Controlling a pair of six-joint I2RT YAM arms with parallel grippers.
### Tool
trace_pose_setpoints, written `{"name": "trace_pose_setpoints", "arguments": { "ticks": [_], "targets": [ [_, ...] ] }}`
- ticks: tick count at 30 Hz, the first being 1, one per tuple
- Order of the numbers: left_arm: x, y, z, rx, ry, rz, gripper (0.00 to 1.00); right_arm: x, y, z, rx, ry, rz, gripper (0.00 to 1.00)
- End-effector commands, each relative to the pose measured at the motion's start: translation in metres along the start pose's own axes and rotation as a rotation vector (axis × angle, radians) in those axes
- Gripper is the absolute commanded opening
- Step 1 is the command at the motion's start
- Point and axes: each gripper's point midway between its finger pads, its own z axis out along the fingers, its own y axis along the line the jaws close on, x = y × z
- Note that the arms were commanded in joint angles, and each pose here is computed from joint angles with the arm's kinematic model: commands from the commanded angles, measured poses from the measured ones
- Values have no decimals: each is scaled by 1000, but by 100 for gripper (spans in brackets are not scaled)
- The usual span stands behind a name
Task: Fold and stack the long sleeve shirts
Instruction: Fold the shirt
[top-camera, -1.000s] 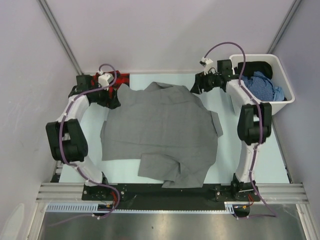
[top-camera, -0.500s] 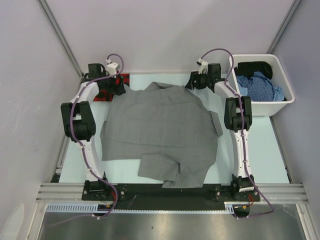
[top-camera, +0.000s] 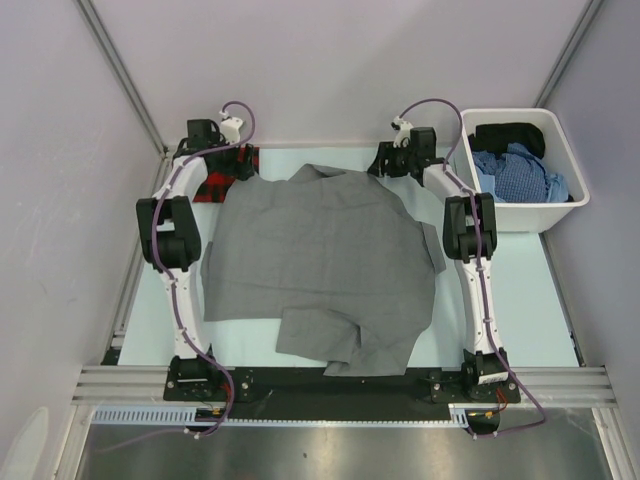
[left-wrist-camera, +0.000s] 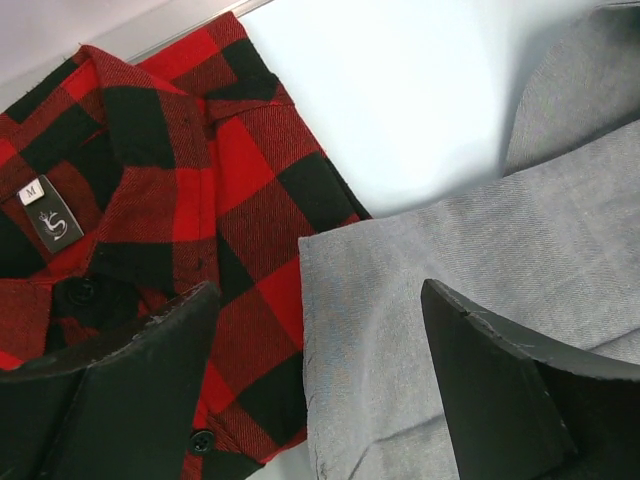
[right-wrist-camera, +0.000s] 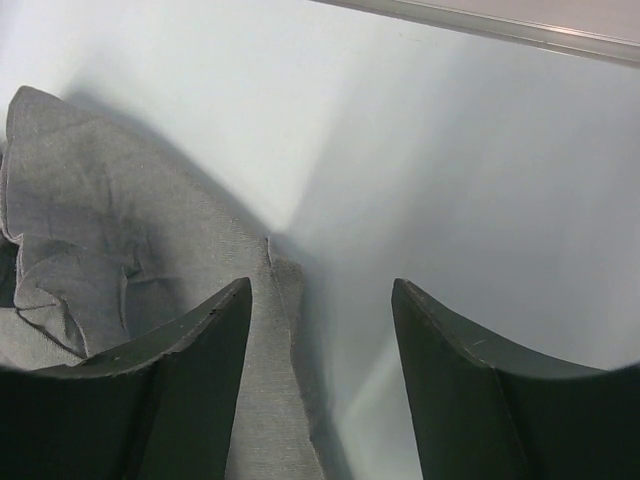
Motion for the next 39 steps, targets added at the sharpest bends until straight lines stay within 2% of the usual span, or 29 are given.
{"name": "trace_pose_setpoints", "arguments": {
  "ticks": [1, 8, 10, 14, 15, 16, 17, 18, 19, 24, 25, 28, 34, 39],
  "targets": [
    [-17, 6, -3, -18, -34, -11, 87, -17, 10, 6, -26, -43, -19, 62],
    [-12, 6, 1, -4, -2, -23, 86, -6, 23, 16, -47, 13, -30, 60],
    [-5, 5, 3, 4, 39, -30, 85, -5, 27, 16, -49, 30, -23, 55],
    [0, 3, 4, 24, 54, -31, 79, -1, 26, 17, -36, 40, -22, 35],
    [-1, 2, 4, 27, 53, -33, 77, -2, 23, 15, -26, 40, -22, 22],
    [-5, 3, 4, 27, 43, -32, 72, -3, 20, 14, -14, 36, -20, 15],
    [0, 2, 7, 37, 59, -39, 68, -7, 17, 13, -5, 29, -16, 3],
    [-1, 3, 7, 38, 59, -40, 64, -10, 15, 11, 0, 22, -13, 0],
    [-4, 1, 6, 44, 51, -37, 56, -16, 10, 8, 10, 7, -5, 0],
    [-20, -11, 0, 121, 0, -39, 37, -57, 8, -16, -19, -83, 53, 0],
    [-25, -13, -2, 136, -15, -37, 26, -62, 10, -19, -37, -90, 60, 0],
    [-41, -19, -13, 166, -57, -27, 0, -82, 19, -35, -79, -121, 74, 0],
    [-65, -25, -56, 194, -138, 24, 0, -99, 59, -69, -192, -114, 56, 0],
    [-46, -41, -92, 247, -119, 121, 0, -88, 89, -103, -254, -38, 16, 0]
  ]
}}
